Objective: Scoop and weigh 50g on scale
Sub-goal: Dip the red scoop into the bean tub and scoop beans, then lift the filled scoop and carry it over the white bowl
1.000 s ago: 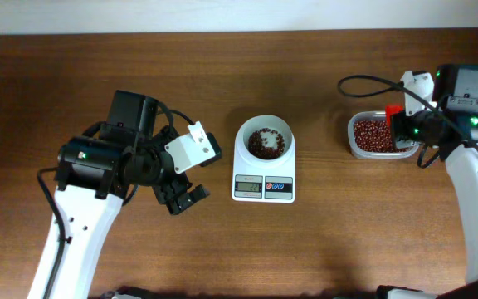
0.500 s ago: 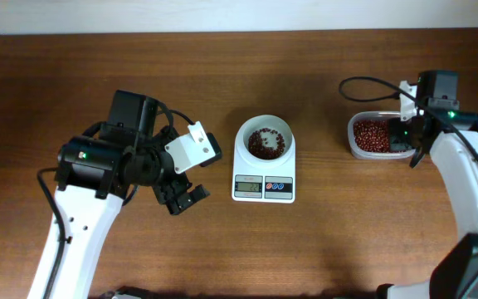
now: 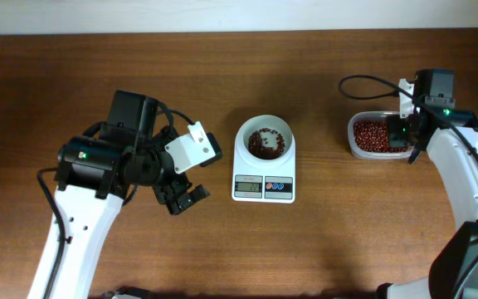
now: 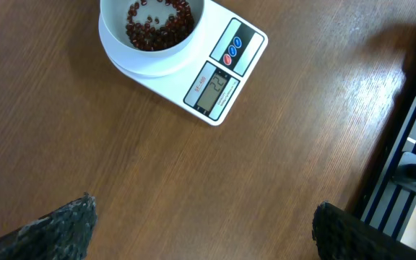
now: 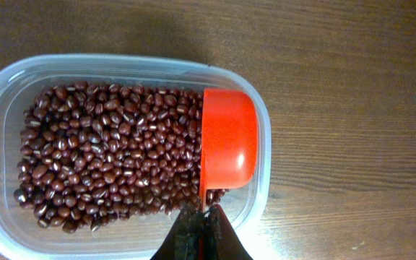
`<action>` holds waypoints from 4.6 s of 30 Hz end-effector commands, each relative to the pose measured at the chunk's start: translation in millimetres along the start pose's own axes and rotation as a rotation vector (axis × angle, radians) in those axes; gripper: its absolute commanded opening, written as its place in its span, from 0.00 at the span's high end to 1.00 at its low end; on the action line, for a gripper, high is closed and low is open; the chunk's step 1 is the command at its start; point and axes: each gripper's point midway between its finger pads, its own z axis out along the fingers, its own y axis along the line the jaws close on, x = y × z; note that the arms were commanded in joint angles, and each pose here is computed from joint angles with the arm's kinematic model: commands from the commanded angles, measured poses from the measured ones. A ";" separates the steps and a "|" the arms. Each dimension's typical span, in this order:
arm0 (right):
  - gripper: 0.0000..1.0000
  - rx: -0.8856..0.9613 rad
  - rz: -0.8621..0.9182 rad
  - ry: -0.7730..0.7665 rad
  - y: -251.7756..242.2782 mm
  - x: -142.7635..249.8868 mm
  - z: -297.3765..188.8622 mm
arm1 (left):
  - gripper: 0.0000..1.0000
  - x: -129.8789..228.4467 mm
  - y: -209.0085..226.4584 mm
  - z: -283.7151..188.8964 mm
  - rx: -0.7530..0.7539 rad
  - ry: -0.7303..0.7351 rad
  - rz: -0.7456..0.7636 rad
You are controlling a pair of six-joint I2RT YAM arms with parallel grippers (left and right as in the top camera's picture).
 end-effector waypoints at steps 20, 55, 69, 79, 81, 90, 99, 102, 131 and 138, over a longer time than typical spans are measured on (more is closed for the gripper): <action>0.96 -0.374 0.040 -0.015 65.7 -3.6 12.4 | 0.01 1.0 -2.0 -3.0 -0.006 -0.008 0.008; 0.96 -0.787 0.573 -0.131 -24.0 15.1 -24.1 | 0.01 1.0 -2.0 -3.0 -0.006 -0.008 0.008; 0.96 -1.045 0.654 -0.229 -21.0 4.6 -62.3 | 0.01 1.0 -2.0 -3.0 -0.006 -0.008 0.008; 0.96 -1.198 0.576 -0.214 21.8 -11.0 -83.3 | 0.01 0.9 -1.9 -3.0 -0.006 -0.008 0.008; 0.96 -1.221 0.537 -0.193 38.3 -13.8 -86.3 | 0.01 0.9 -1.9 -3.0 -0.006 -0.008 0.008; 0.96 -1.328 0.323 -0.095 122.6 -18.4 -106.0 | 0.01 0.9 -1.9 -3.0 -0.006 -0.008 0.008; 0.96 -1.400 0.086 -0.085 192.9 -17.5 -126.5 | 0.01 0.9 -1.9 -3.0 -0.006 -0.008 0.008; 0.96 -1.417 0.033 -0.093 207.5 -17.1 -131.6 | 0.01 1.0 -2.0 -3.0 -0.006 -0.008 0.008; 0.96 -1.225 -0.150 -0.165 225.4 -18.3 -106.2 | 0.01 1.0 -2.0 -3.0 -0.006 -0.008 0.008; 0.96 -1.214 -0.154 -0.173 225.3 -19.8 -104.8 | 0.01 1.0 -2.0 -3.0 -0.006 -0.008 0.008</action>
